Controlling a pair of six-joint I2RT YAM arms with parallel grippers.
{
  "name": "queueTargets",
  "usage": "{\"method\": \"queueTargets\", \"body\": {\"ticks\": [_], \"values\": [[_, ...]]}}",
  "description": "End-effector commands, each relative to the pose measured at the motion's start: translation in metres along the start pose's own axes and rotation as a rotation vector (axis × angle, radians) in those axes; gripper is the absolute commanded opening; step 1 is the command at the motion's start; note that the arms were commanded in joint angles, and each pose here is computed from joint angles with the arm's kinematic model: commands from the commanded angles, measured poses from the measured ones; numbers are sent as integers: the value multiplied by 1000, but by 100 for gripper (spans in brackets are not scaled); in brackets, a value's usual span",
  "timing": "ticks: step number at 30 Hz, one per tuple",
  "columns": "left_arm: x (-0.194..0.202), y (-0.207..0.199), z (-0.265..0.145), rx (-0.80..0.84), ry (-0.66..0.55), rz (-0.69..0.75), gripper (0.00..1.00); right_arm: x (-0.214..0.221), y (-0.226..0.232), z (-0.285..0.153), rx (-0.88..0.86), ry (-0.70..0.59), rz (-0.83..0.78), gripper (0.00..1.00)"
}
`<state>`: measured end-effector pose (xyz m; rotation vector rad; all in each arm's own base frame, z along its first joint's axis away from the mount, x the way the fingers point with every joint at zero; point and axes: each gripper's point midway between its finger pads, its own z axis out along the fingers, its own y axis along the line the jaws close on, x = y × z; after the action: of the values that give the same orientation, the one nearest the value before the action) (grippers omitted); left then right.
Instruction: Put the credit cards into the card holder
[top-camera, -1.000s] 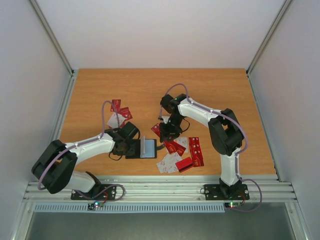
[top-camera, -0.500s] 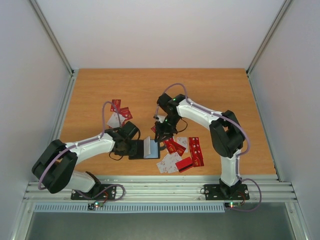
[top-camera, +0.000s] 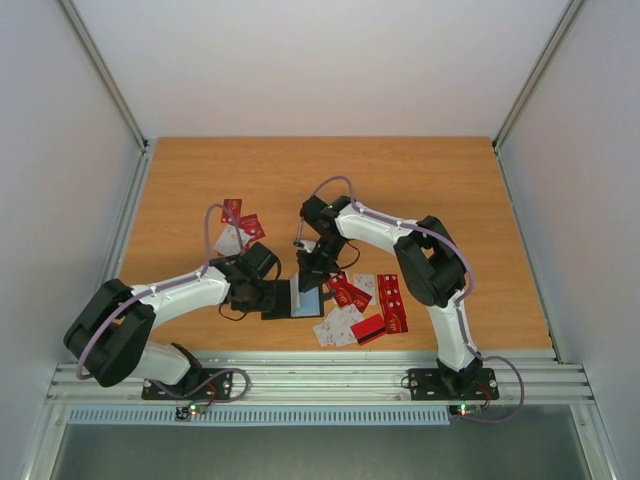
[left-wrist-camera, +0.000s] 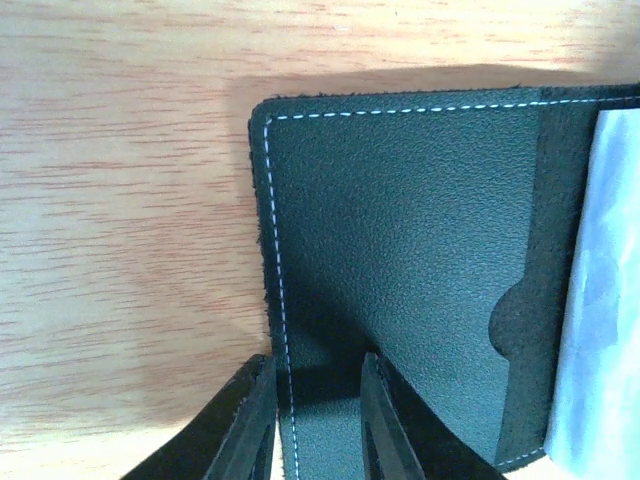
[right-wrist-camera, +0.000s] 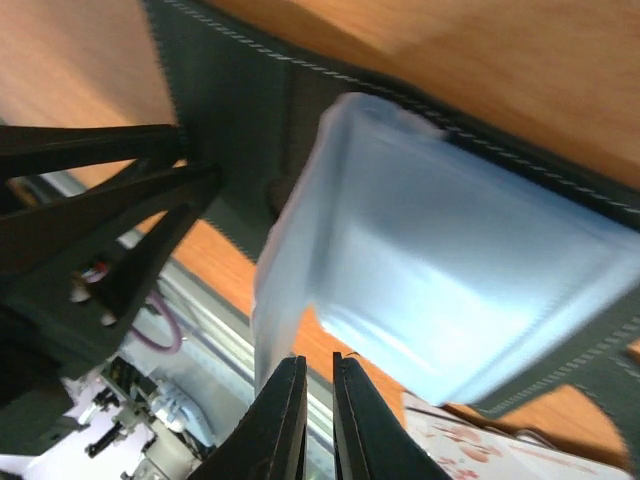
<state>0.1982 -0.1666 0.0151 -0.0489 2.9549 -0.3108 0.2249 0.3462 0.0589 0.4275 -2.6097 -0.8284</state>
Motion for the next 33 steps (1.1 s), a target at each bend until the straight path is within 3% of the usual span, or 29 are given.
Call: {"method": "queueTargets", "body": {"ticks": [1,8,18,22,28,33], "values": [[2,-6,1,31,9,4,27,1,31,4,-93,19,-76,10],[2,-9,-15,51,-3,10,30,-9,30,18,-90,39,-64,10],[2,-4,-69,66,-79,26,42,-33,31,30,-90,56,-39,12],[1,-28,-88,215,-114,91,45,-37,23,36,-66,61,-9,13],[6,-69,-84,437,-76,183,48,-41,23,36,-56,54,-7,14],[-1,-87,-69,491,-43,186,47,-39,31,25,-54,40,-33,14]]}}
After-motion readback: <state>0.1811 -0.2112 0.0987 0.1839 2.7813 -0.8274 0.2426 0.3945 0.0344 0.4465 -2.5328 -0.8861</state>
